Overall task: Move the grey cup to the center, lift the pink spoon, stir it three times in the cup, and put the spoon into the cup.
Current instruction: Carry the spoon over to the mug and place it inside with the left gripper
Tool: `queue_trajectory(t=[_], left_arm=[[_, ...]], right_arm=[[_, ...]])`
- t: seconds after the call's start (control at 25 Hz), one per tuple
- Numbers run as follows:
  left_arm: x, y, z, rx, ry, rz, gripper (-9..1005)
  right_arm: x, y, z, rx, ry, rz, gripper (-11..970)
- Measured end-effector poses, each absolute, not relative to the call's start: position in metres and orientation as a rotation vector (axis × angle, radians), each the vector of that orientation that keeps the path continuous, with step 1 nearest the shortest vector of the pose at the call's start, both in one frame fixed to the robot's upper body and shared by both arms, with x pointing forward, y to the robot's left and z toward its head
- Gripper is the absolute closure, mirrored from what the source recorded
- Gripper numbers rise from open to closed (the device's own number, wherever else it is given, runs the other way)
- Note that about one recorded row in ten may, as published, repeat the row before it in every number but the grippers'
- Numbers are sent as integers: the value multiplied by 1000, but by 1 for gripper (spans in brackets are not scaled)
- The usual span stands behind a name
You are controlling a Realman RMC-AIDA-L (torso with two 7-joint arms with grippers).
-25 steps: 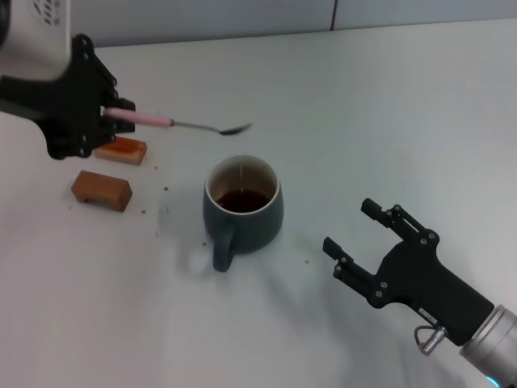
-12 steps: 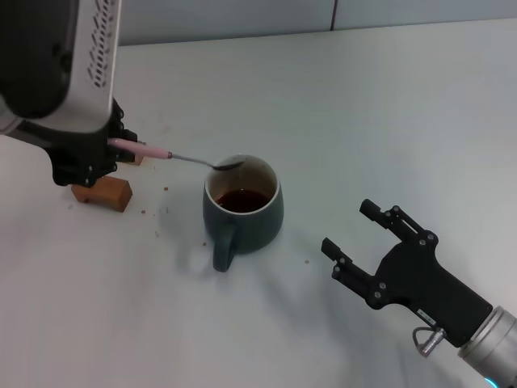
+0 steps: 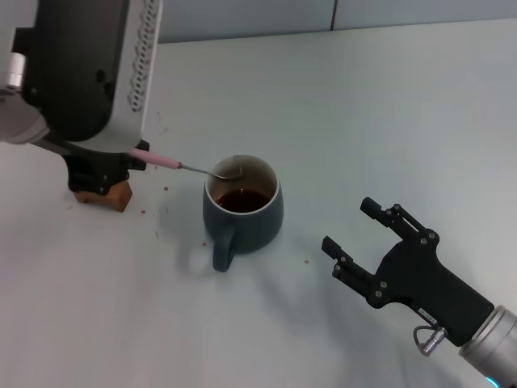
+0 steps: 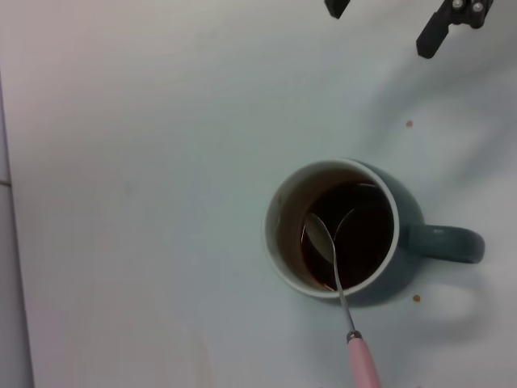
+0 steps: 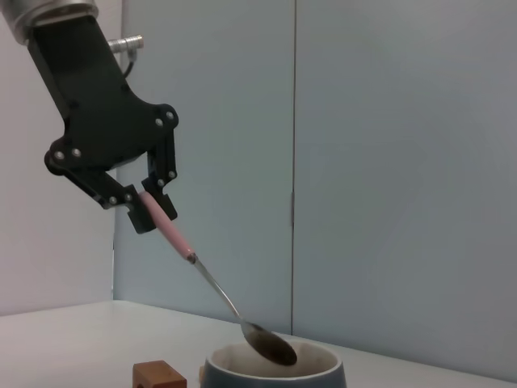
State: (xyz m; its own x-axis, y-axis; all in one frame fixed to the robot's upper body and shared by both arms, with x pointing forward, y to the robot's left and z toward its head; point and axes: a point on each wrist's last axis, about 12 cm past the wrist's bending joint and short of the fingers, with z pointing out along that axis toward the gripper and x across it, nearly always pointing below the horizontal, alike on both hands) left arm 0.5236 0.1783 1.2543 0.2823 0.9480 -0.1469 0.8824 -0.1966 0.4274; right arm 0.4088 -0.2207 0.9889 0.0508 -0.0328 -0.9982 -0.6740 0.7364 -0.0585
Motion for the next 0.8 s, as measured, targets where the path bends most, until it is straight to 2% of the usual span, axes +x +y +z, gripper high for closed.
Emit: queue_trajectory(t=[0.52,0.8], left_arm=[[536,157,1243,2195,1619,235,871],[532,146,1237,2236,1587,239,871]], right_arm=[[405,-221,988,-616,1461,543,204],[404,-220,988,-615,1462,546,203]])
